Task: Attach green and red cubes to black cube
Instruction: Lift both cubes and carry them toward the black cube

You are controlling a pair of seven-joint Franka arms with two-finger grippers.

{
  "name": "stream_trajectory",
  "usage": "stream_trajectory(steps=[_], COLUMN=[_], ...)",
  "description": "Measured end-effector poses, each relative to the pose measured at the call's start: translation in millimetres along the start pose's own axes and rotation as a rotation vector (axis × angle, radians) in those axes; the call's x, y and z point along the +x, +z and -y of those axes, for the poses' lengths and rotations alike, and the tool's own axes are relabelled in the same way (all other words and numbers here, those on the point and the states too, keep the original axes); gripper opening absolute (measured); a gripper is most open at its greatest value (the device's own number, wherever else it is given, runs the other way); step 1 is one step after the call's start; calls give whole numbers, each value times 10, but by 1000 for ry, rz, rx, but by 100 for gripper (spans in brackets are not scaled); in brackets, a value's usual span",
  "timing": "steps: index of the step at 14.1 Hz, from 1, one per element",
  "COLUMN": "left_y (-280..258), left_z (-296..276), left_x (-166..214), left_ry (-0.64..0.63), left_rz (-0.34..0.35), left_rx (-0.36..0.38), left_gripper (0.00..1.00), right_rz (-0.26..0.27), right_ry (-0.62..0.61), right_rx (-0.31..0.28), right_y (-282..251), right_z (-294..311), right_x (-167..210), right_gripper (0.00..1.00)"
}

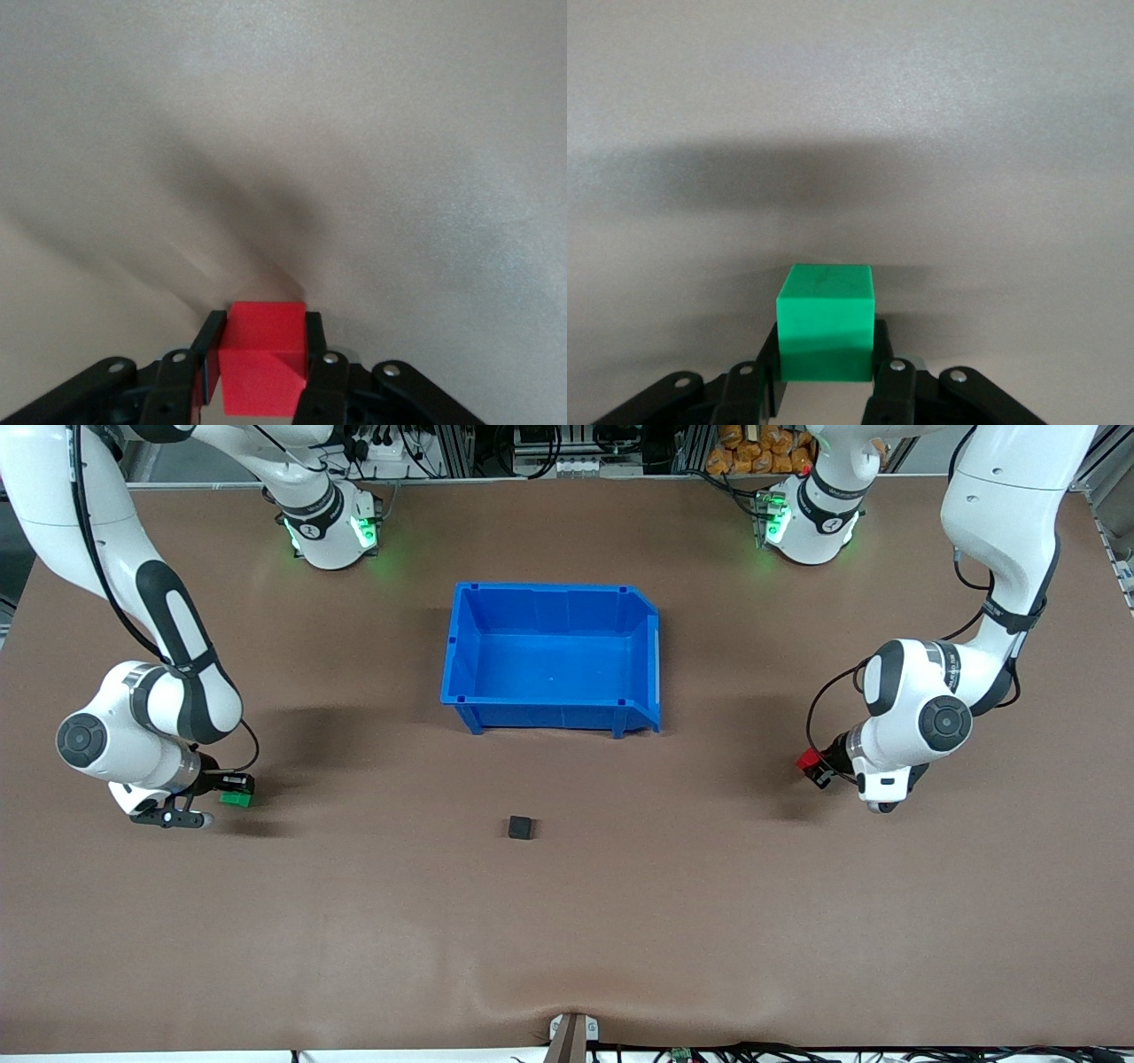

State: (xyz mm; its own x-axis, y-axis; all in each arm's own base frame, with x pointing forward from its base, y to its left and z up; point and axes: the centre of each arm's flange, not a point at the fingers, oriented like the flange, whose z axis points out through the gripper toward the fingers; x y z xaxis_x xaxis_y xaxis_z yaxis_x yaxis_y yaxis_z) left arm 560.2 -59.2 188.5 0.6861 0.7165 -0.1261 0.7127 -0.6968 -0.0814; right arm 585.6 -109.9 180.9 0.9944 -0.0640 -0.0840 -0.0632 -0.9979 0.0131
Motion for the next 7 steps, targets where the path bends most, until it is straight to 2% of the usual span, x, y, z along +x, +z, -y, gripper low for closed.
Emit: stream_trajectory(steps=[3, 7], left_y=[-83, -441], left_z=[-152, -732], left_x=[-87, -473], left_ry=[-93, -232], left_rz=[-5, -18], left_rx=[-22, -83], left_gripper=[40, 40], right_rz=[-9, -31], right_ry=[-90, -336], right_rx=[-2, -6], right_y=[-35, -170], right_z=[16, 153], right_x=[34, 156], right_gripper=[40, 40])
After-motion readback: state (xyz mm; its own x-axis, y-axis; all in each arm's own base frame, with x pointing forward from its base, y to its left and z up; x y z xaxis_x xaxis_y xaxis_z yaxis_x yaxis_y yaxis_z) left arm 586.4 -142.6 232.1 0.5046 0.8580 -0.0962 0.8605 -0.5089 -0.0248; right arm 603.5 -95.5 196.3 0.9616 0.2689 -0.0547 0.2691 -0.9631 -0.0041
